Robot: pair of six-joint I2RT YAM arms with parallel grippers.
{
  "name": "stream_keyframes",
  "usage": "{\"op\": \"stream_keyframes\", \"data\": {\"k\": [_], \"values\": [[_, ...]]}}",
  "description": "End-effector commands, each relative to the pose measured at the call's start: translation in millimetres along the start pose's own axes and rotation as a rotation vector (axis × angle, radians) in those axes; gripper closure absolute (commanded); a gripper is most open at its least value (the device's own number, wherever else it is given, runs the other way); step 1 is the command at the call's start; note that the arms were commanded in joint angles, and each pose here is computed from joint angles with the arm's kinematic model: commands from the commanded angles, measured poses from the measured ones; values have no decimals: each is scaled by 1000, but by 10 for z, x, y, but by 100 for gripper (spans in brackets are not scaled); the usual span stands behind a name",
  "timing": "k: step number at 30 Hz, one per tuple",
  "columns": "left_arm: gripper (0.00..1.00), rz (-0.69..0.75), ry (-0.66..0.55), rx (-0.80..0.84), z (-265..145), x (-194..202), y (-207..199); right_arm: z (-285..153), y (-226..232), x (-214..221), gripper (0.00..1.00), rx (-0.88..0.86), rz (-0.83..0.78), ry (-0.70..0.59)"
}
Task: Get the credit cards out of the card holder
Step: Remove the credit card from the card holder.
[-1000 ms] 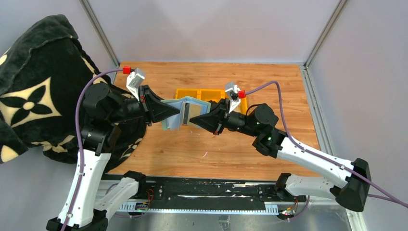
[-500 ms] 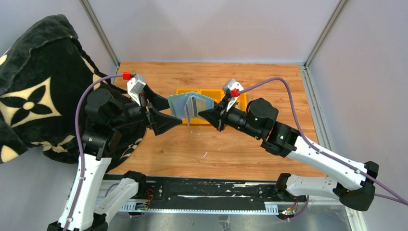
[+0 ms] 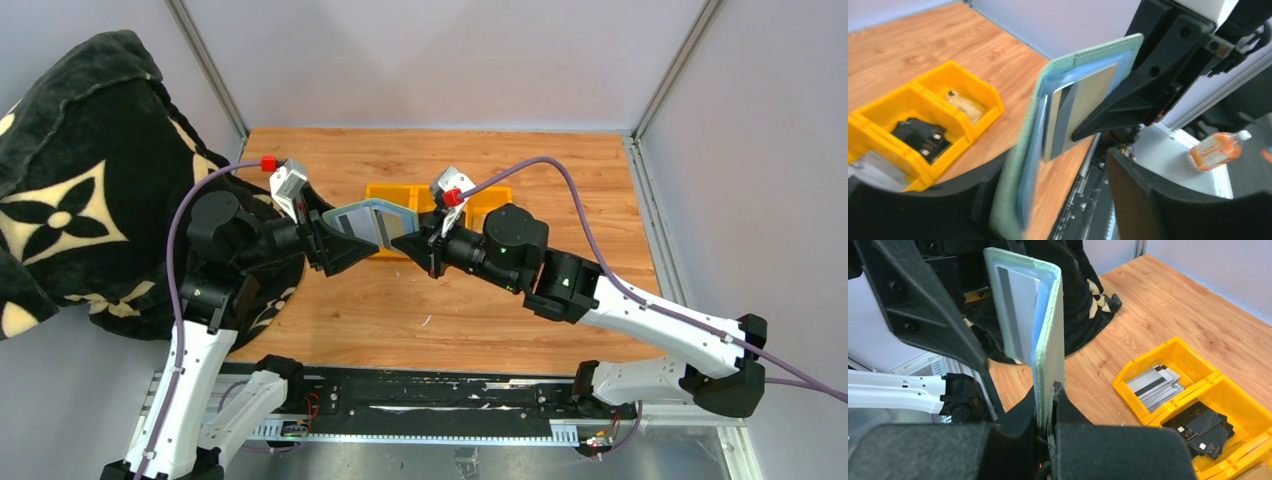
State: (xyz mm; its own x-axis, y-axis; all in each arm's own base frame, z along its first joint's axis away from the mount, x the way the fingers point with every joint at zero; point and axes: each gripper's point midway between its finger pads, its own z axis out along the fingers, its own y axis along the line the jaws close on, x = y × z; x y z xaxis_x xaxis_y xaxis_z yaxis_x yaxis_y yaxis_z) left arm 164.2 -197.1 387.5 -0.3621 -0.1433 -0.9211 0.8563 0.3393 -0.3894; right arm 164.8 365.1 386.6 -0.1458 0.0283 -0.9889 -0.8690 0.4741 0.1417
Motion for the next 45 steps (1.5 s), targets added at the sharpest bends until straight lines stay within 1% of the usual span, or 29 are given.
{"op": "stream_keyframes", "data": {"k": [1,2,3,5,8,12,14,19,21,25,27,28,29,30,31,34,36,40,45], "values": [[47,52,9,-69,-41,5,87,-142,22,-256,100,-1,7,-101],[56,56,13,-80,-46,20,111,-176,33,-289,100,-10,12,-123],[63,63,12,-79,-50,17,104,-212,46,-311,100,-21,15,-138],[71,62,14,-61,-50,23,69,-254,56,-344,100,-40,28,-156],[74,44,11,-29,-36,9,15,-266,151,-358,100,-127,72,-162],[81,37,4,-1,-39,-34,-62,-270,313,-317,100,-249,111,-149],[83,39,-1,7,-46,-66,-97,-276,342,-287,100,-283,121,-145],[87,48,-9,78,-69,-151,-283,-294,311,-188,100,-342,171,-144],[90,55,-8,126,-81,-175,-383,-297,209,-135,100,-349,209,-151],[98,51,0,134,-86,-185,-407,-311,65,-101,100,-361,269,-182],[100,52,1,115,-80,-184,-369,-309,31,-86,95,-364,286,-186],[100,57,1,100,-76,-184,-340,-301,12,-61,90,-359,287,-182],[100,59,1,86,-75,-186,-317,-296,-11,-49,81,-351,285,-182],[100,62,1,74,-74,-190,-296,-295,-45,-32,71,-337,283,-183],[100,63,3,64,-72,-185,-275,-297,-90,-22,67,-318,282,-188],[100,59,15,65,-69,-163,-264,-338,-185,-49,48,-282,278,-215],[100,50,27,82,-66,-138,-280,-365,-208,-105,39,-277,271,-235],[100,24,52,120,-60,-89,-315,-374,-131,-219,35,-331,270,-247],[100,5,76,137,-62,-48,-329,-313,27,-275,35,-445,270,-232]]}}
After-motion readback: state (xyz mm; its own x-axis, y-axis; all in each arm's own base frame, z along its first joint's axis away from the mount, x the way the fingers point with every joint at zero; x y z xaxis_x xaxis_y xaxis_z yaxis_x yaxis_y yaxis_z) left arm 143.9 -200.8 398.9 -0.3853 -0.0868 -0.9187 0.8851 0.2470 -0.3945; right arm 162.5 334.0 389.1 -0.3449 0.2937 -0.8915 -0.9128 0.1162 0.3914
